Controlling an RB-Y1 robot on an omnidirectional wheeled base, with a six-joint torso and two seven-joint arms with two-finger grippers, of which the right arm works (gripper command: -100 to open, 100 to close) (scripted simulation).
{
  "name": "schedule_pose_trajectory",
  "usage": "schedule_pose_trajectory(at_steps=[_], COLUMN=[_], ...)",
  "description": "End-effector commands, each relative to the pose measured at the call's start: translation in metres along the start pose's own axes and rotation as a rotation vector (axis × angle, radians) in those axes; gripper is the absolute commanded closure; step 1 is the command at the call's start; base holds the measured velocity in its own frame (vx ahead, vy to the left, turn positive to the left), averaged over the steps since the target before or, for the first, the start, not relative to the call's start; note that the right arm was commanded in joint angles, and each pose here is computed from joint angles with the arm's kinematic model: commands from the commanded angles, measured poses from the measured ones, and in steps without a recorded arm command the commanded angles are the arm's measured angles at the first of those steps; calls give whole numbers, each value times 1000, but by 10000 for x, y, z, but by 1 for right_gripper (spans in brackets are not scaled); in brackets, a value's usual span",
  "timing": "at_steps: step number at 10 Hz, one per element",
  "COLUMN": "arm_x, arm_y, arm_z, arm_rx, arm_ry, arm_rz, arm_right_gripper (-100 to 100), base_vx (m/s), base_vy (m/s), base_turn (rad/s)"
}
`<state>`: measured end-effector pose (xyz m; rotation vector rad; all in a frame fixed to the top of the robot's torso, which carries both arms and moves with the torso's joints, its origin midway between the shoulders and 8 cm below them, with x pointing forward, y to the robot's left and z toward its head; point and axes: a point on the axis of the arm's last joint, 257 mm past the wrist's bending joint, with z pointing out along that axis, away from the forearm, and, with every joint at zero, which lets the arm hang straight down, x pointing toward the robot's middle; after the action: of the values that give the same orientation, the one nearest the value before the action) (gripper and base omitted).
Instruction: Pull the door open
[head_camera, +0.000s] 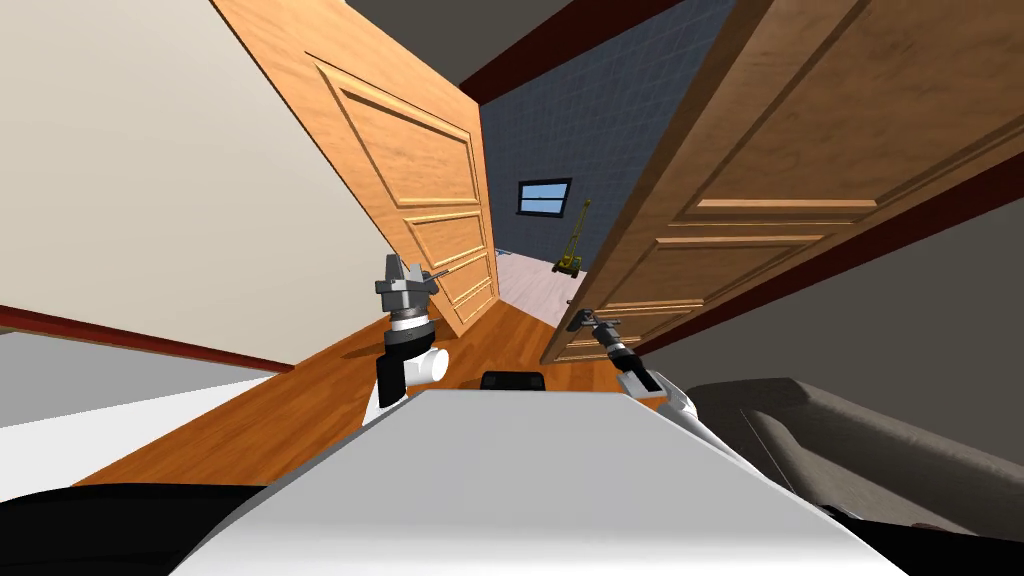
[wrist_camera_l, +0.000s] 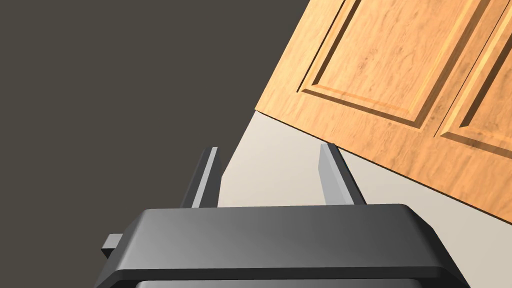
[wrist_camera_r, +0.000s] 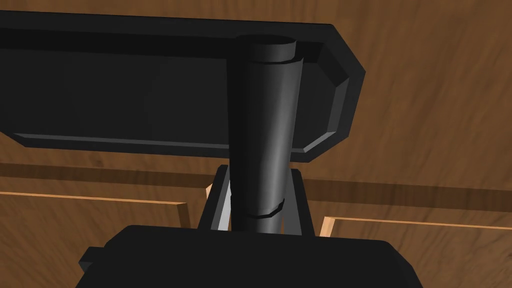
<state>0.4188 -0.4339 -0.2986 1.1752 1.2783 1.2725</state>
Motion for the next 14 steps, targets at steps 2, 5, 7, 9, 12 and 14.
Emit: schedule_pose_trajectory(at_steps=[2, 5, 7, 9, 12, 14], arm_x=[-21, -45, -59, -69, -21, -36], arm_y=[13, 30, 42, 52, 11, 18], arm_z=[-78, -181, -250, -305, -351, -391], arm_rx=[-3, -6, -7, -8, -2, -3], arm_ry=[17, 40, 56, 69, 86, 96], arm_rz=[-2, -4, -4, -4, 0, -1], arm_right_gripper=[100, 100, 100, 100, 100, 100], base_vx=[-185, -208, -202, -198, -133, -202], base_vy=[-92, -81, -78, -101, -48, -70], base_turn=[179, 146, 149, 121, 81, 168])
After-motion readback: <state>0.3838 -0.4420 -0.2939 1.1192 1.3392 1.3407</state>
